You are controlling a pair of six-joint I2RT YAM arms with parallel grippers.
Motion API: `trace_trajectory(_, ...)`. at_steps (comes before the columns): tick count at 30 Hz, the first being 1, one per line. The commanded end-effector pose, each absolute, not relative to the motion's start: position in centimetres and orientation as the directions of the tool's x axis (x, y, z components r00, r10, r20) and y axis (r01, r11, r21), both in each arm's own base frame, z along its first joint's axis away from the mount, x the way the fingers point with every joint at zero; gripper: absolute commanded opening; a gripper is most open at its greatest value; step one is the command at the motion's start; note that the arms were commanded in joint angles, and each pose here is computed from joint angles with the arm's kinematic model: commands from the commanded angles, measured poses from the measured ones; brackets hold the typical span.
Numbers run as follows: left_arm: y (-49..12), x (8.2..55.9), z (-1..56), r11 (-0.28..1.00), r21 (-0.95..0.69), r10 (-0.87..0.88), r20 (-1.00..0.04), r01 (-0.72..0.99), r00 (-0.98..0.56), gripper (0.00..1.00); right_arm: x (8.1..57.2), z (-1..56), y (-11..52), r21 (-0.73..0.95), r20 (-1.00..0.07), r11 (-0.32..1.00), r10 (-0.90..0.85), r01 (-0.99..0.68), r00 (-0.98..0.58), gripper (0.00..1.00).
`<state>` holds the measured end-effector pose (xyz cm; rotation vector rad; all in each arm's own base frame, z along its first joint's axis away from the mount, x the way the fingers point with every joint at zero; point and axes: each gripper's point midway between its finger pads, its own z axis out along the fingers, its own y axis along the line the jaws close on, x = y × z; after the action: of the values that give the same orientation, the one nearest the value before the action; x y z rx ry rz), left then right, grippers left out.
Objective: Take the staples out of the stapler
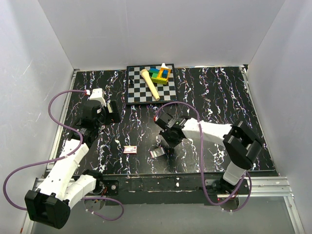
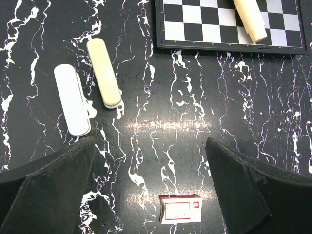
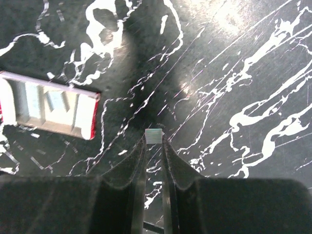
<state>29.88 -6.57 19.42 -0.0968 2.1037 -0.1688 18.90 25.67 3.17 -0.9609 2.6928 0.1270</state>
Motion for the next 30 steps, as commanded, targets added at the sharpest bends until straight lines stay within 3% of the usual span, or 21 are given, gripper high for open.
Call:
trace_trajectory(1, -6.6, 30.1, 21.1, 0.985, -0.175, -0.150, -0.866, 0.009, -0.478, 0.98, 18.2, 6.8, 26.7, 0.022, -0.364, 0.778, -0.579, -0.628, -0.730, 0.13)
trace_trajectory(10, -6.5, 29.8, 21.4, 0.984, -0.179, -0.154, -0.870, 0.010, -0.468, 0.98, 16.1, 9.1, 29.4, 0.071, -0.407, 0.751, -0.578, -0.656, -0.707, 0.13)
trace_trajectory(30, -6.4, 29.6, 21.7, 0.983, -0.181, -0.156, -0.874, 0.012, -0.460, 0.98, 15.0, 6.1, 33.1, 0.063, -0.369, 0.756, -0.589, -0.652, -0.719, 0.14)
